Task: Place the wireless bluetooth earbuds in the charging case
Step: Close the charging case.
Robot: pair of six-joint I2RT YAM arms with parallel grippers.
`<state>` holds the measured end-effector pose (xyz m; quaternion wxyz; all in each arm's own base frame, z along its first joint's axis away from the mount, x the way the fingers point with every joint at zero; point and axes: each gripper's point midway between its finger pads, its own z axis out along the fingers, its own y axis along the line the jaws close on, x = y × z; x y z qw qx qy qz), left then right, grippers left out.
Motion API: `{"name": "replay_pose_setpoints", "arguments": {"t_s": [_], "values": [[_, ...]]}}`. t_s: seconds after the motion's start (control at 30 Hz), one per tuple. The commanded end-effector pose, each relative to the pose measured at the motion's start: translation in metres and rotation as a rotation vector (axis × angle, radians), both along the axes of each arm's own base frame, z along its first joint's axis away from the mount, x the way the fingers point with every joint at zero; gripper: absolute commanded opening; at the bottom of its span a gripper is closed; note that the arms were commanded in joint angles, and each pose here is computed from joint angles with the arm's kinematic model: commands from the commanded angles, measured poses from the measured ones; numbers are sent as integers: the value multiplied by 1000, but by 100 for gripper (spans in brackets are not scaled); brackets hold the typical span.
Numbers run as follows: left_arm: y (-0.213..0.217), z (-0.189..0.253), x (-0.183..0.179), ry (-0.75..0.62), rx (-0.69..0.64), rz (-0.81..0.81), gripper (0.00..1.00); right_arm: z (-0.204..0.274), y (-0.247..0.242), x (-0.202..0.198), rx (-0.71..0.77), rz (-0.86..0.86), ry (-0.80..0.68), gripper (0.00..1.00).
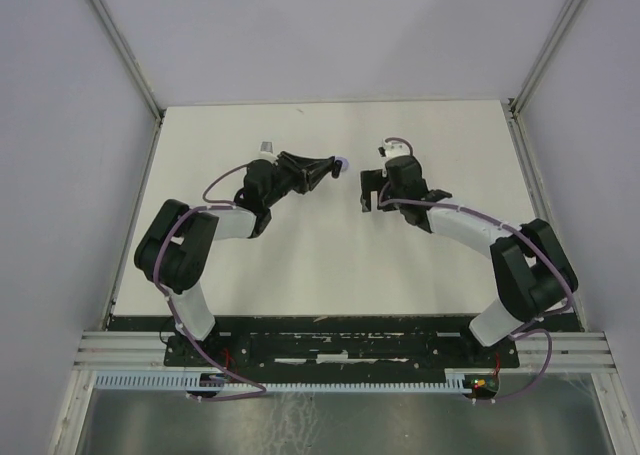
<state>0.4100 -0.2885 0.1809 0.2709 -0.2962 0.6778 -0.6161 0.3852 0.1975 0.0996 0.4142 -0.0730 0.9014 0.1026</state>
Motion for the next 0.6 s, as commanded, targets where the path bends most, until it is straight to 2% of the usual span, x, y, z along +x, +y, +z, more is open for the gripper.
{"name": "replay_pose_setpoints", "arguments": {"t_s": [0.0, 0.13, 0.57], "values": [[10, 51, 20, -59, -111, 131, 3, 58, 22, 22, 186, 83, -377, 100], [5, 48, 21, -12, -144, 149, 3, 63, 35, 19, 229, 167, -531, 99], [-15, 36, 10, 48, -130, 143, 3, 71, 84, 43, 267, 216, -586, 99]]}}
